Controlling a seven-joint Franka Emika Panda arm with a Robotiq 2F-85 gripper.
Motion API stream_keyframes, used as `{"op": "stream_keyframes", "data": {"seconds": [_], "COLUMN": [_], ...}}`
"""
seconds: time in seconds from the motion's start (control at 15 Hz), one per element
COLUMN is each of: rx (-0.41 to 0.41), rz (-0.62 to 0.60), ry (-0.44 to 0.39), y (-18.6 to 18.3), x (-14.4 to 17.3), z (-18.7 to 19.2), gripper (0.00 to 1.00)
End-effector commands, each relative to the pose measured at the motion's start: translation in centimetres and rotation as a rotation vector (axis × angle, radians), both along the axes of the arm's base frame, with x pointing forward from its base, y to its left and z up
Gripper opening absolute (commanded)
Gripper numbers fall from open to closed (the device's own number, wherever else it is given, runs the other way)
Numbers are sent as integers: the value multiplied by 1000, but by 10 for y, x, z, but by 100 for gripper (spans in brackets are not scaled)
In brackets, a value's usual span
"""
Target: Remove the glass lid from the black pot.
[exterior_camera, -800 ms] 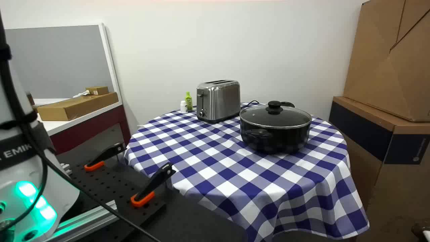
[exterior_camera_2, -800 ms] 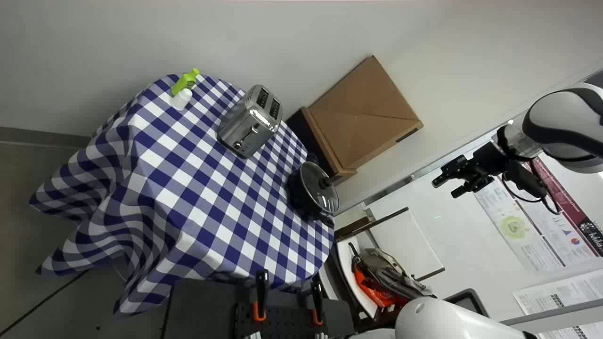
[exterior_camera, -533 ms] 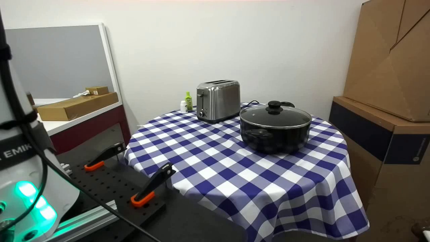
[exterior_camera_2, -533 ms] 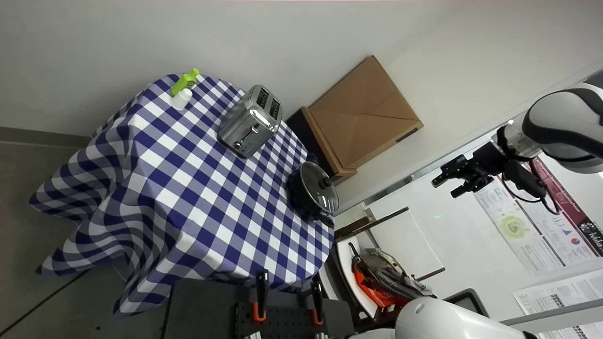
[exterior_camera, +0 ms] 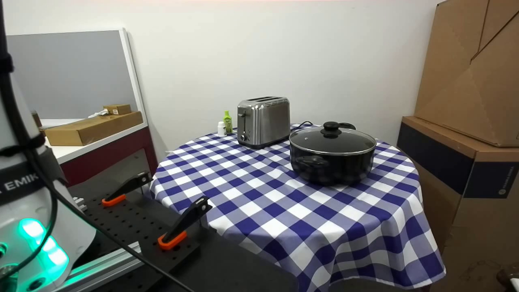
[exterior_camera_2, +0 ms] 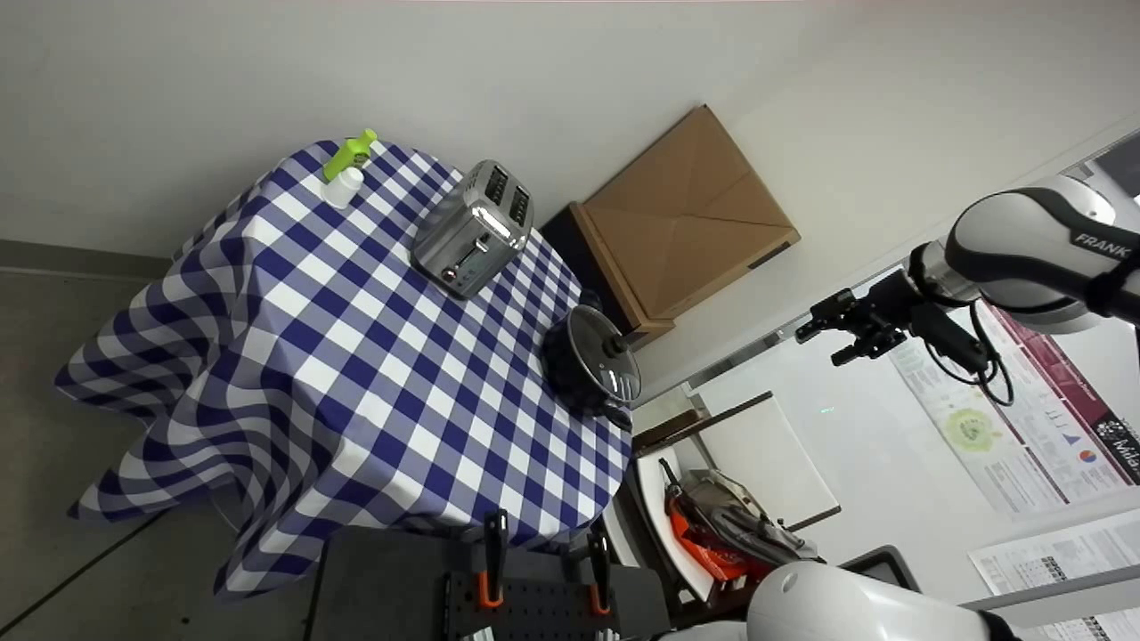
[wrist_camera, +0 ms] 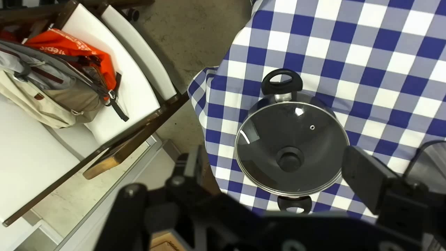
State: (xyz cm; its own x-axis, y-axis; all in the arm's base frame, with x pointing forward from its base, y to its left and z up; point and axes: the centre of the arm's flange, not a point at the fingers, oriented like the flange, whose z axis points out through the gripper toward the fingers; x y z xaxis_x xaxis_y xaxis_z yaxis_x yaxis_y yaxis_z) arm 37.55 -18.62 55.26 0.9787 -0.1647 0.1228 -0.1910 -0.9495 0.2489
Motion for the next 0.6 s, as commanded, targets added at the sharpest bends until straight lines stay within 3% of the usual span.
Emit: {"op": "stream_keyframes", "data": {"seconds": [0.0, 0.53], "rx": [-15, -6], "rz": [-39, -67], "ry": [-29, -38], "y": [-22, -49], "x": [34, 105], "z": [-22, -97], "gripper": [100, 100]}}
